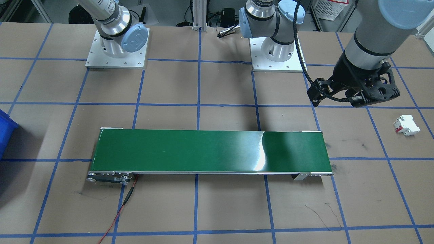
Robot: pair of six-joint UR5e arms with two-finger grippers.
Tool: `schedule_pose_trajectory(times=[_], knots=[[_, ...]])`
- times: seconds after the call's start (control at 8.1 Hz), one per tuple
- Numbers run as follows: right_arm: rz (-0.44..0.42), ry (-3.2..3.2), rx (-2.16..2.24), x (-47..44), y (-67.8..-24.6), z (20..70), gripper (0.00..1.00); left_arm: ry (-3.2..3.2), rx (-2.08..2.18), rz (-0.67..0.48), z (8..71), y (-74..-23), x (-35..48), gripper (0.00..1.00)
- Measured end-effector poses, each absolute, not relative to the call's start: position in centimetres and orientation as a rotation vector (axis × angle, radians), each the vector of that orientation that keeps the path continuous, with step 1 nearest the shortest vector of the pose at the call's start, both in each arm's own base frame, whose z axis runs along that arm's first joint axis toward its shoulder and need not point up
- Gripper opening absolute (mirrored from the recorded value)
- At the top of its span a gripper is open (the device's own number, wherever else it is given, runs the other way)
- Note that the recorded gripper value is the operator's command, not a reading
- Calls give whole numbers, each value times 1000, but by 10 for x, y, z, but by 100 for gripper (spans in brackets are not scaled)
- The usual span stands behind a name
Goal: Move button from left to right
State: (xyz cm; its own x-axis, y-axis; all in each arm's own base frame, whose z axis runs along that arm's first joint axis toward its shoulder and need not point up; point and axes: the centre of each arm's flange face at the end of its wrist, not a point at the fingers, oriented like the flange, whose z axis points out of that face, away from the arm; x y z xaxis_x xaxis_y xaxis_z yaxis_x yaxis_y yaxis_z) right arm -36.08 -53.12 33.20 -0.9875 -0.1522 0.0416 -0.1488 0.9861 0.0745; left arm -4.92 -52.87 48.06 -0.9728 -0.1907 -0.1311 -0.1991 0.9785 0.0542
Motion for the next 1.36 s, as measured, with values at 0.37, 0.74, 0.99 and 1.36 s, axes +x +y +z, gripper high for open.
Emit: schedule_pose_trajectory(times=[0.37, 0.74, 0.99, 1.36], knots=[[-15, -3066, 206, -256, -538, 421, 100, 2999, -297, 92, 484, -530, -50, 100], [71, -3094, 217, -87, -545, 481, 100, 2997, -290, 81, 486, -530, -49, 100], [151, -3136, 205, 33, -541, 499, 100, 3003, -293, 83, 486, -530, -50, 100], [197, -3181, 195, 158, -521, 503, 100, 3041, -303, 86, 486, -529, -53, 100]])
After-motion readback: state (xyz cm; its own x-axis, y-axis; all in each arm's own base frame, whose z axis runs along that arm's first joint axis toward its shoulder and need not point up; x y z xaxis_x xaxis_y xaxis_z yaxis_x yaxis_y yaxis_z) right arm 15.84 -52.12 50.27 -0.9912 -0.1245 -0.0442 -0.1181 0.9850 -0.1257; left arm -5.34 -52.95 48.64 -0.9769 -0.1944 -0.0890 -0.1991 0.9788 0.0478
